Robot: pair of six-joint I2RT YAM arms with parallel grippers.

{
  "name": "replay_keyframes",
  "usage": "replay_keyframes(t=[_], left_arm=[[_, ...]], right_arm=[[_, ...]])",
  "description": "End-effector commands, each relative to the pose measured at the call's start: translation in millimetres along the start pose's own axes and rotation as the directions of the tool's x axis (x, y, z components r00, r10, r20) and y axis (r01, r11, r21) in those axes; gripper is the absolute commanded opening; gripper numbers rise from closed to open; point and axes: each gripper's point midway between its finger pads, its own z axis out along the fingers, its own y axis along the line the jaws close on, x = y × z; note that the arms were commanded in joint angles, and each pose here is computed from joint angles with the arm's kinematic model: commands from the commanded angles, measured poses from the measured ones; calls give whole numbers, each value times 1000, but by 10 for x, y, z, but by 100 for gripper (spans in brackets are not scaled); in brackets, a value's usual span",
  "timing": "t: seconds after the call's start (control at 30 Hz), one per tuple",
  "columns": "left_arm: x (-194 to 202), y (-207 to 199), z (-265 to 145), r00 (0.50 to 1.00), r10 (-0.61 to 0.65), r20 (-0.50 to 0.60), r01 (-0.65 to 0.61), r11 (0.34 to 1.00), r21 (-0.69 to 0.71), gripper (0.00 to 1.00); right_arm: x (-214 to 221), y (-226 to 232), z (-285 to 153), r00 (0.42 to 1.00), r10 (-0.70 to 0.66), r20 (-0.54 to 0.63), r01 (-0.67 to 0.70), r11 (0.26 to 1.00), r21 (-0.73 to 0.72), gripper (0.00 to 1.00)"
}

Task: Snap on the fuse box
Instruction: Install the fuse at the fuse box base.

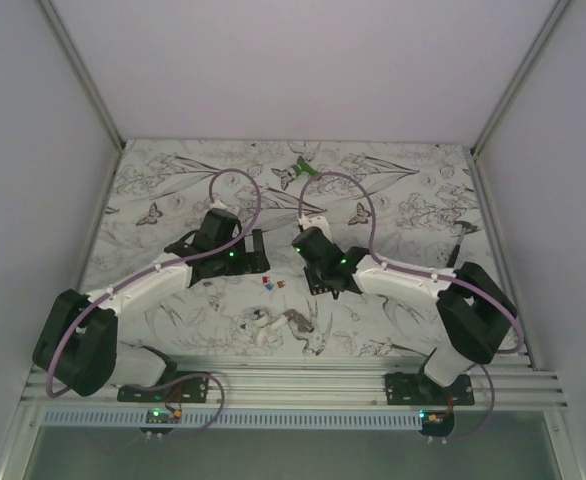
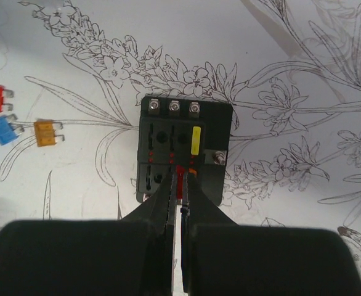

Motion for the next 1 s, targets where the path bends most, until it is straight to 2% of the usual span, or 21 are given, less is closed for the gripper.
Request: replay_keyframes(t=[0.0, 0.47, 0.97], left_arm=[[-39, 104, 0, 999, -31, -11, 31, 998, -51, 99], [-24, 169, 17, 998, -57, -28, 55, 996, -71, 99], [-10, 155, 33, 997, -66, -41, 63, 996, -64, 100]], right_arm=[[-261, 106, 96, 995, 56, 85, -58, 998, 12, 0], [-301, 116, 281, 993, 54, 107, -60, 997, 54, 0], [-161, 115, 371, 997, 47, 64, -51, 996, 69, 0]])
